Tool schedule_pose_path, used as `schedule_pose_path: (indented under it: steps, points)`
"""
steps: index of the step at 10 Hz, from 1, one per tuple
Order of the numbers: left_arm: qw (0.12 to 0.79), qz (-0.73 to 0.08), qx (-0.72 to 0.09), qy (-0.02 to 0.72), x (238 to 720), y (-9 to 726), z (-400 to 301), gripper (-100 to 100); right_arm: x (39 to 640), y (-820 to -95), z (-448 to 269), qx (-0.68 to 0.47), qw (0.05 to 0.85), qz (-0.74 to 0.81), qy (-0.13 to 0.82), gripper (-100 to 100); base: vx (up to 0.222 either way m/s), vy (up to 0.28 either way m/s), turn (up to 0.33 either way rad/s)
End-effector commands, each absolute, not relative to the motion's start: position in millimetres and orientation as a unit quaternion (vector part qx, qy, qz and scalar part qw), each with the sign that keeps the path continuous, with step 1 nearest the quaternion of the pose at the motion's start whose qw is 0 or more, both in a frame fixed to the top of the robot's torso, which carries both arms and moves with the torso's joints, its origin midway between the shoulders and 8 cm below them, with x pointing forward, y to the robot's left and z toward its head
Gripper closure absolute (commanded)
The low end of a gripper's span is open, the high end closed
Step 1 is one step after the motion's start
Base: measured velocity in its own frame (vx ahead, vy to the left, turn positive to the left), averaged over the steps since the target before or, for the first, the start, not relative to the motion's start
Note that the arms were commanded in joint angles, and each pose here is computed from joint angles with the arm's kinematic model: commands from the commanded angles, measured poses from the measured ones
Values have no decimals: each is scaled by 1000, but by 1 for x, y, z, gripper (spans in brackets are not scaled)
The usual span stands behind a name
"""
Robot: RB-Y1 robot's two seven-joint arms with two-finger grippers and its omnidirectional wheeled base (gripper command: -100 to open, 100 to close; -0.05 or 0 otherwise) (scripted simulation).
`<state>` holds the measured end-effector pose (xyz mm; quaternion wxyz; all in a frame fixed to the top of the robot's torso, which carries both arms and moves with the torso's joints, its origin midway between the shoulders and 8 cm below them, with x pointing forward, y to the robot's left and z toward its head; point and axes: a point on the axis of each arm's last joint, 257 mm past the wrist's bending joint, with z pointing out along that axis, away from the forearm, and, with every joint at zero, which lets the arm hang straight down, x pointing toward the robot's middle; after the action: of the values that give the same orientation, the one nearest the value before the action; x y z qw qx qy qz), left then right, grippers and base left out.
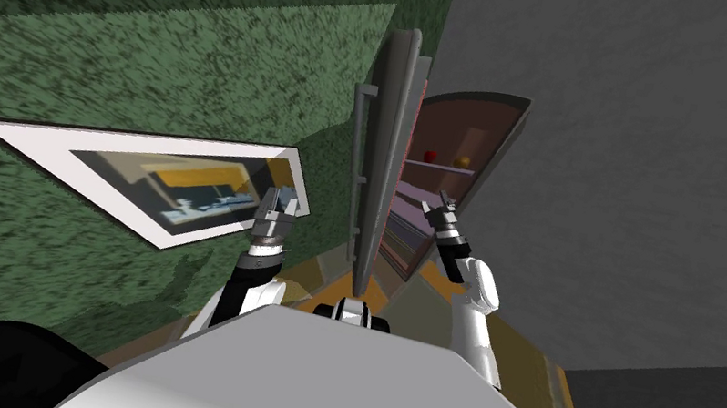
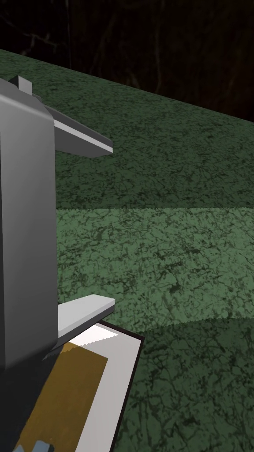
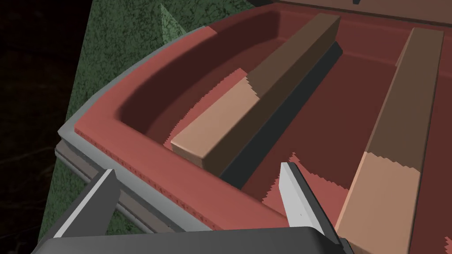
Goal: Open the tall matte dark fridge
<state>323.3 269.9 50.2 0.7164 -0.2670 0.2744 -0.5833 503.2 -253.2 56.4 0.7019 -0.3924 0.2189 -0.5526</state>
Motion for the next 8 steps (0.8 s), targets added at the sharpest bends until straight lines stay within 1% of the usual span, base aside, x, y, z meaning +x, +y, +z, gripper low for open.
schedule_pose_path:
  steps: [1, 3, 4, 8]
  points:
    - [716, -583, -267, 274, 323, 270, 50, 0, 511, -246, 58, -393, 704, -548, 225, -100, 65, 177, 79]
    - [716, -583, -267, 274, 323, 270, 50, 0, 514, -235, 58, -379, 714, -539, 235, -100, 92, 146, 42]
    - [716, -583, -267, 274, 323, 270, 50, 0, 514, -233, 58, -374, 718, -536, 239, -100, 48, 59, 17]
    - [716, -583, -267, 274, 323, 270, 50, 0, 515, -221, 56, -350, 735, -521, 257, -100, 7, 4, 5]
